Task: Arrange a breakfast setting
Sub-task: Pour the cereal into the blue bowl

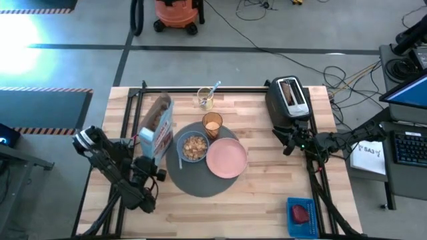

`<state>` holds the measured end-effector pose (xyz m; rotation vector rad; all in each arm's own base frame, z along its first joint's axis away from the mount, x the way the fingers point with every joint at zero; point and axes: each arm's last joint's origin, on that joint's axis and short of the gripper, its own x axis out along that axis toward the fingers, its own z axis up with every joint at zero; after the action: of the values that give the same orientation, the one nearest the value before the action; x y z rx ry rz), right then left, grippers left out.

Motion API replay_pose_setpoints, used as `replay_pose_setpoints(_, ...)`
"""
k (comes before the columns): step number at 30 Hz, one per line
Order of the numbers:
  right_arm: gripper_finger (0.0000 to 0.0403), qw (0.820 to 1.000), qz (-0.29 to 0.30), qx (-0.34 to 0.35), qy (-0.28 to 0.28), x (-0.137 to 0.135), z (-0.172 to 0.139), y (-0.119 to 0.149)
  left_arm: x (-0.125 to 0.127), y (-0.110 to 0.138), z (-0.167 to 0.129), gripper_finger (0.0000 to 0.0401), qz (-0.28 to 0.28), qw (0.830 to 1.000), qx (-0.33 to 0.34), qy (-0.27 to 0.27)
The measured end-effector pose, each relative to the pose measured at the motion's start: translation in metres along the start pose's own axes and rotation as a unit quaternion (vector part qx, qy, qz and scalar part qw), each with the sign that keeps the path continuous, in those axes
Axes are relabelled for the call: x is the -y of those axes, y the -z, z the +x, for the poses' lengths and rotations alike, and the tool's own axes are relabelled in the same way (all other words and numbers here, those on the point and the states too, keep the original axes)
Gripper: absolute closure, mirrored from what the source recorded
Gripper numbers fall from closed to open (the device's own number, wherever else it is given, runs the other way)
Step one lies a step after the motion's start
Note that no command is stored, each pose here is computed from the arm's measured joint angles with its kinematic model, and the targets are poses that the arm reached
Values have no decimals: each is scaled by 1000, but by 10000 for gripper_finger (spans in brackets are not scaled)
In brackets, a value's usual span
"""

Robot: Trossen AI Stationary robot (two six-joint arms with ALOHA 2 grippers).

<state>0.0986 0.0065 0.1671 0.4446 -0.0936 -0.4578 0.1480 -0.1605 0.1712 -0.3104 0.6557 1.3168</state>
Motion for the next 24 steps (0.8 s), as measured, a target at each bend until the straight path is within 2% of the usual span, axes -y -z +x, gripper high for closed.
replay_pose_setpoints(5, 280, 1000, 0, 0, 0, 0, 0, 0, 16, 9, -6, 298, -15, 1000, -11, 8)
replay_pose_setpoints(13, 280, 1000, 0, 0, 0, 0, 0, 0, 37, 19, -16, 298, -11, 1000, -6, 4)
replay_pose_setpoints(24, 280, 1000, 0, 0, 0, 0, 0, 0, 54, 31, 7, 298, 5, 998, 29, -54)
